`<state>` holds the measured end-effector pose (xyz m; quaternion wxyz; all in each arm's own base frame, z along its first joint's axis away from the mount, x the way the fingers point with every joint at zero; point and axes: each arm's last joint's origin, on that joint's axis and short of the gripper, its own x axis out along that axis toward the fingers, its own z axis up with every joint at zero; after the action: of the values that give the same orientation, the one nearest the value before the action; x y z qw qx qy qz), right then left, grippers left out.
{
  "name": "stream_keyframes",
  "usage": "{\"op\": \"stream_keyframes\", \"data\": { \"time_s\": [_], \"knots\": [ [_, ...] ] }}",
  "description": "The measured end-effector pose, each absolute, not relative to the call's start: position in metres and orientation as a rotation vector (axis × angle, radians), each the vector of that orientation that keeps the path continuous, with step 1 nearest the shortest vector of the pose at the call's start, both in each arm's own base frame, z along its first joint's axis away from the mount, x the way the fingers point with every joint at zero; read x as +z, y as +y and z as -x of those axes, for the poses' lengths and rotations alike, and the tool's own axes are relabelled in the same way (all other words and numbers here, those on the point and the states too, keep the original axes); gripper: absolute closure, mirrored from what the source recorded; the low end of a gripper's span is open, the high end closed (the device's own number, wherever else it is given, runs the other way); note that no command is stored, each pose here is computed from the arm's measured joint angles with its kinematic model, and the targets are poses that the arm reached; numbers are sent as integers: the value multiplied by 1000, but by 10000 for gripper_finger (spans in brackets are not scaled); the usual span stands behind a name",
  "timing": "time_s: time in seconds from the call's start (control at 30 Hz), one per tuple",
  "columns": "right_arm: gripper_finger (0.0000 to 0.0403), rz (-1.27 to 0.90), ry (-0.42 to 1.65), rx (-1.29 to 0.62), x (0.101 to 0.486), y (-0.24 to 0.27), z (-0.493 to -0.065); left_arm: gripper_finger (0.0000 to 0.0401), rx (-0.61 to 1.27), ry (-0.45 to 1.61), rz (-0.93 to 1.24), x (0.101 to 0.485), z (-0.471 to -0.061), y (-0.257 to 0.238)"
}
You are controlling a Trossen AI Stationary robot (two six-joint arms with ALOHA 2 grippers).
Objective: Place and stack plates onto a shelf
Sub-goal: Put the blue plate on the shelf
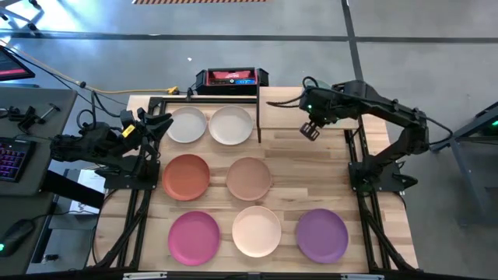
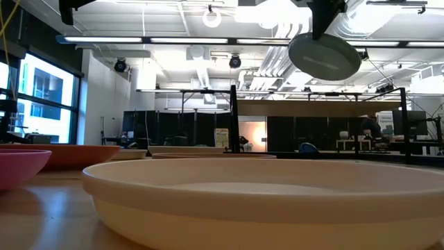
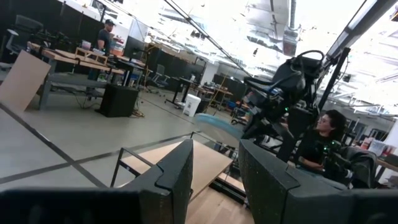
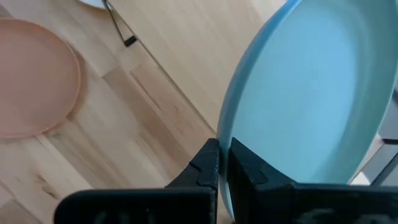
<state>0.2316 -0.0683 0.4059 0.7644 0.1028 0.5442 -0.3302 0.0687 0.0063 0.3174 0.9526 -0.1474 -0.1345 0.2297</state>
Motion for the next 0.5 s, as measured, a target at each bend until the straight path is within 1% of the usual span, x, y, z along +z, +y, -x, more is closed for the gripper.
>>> {"op": "stream_keyframes", "data": {
  "time_s": [0.3,0.5],
  "knots": [
    [403,-133,1230,-667,406,-78,-229,284,468,-263,295,316,-69,6],
    [403,-136,1234,-667,406,-81,-228,284,469,-254,291,316,-69,6]
  ]
}}
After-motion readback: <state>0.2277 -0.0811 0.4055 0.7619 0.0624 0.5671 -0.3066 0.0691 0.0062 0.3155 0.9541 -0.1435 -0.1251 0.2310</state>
